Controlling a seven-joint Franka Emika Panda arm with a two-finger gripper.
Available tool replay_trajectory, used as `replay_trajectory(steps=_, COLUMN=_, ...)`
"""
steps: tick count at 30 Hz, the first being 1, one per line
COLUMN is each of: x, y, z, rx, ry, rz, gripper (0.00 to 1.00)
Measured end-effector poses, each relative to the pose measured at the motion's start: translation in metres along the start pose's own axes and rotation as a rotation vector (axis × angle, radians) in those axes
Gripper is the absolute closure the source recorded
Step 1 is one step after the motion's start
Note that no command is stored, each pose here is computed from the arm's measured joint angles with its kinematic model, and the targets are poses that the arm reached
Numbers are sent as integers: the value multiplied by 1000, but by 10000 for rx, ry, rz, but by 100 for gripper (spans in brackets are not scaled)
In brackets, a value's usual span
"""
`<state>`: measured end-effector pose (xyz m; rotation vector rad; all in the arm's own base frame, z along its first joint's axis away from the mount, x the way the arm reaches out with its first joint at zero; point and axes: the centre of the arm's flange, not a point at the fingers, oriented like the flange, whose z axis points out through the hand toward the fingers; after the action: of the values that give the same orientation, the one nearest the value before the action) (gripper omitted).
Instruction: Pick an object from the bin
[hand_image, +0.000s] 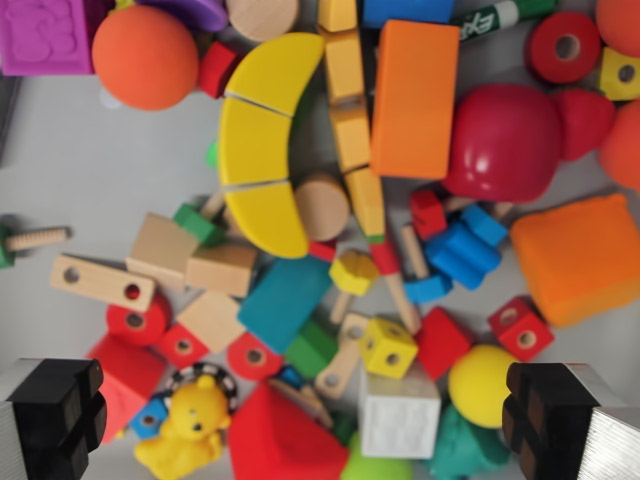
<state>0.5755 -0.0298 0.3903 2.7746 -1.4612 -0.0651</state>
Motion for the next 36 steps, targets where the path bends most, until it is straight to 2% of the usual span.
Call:
replay_trajectory(steps=19, x=-28, y=6, z=26, rx=30, ry=25, rz=583, gripper=0)
replay_trajectory(steps=21, x=-32, y=7, z=29, rx=24, ry=22, rz=663, gripper=0)
replay_trajectory(steps=30, x=-50, y=11, z=45, rx=59, ry=49, rz=1043, gripper=0)
replay_trajectory(steps=34, x=-60, y=12, z=54, rx=53, ry=50, rz=1224, gripper=0)
replay_trajectory(steps=36, x=-65, y=13, z=58, rx=64, ry=58, rz=1324, gripper=0)
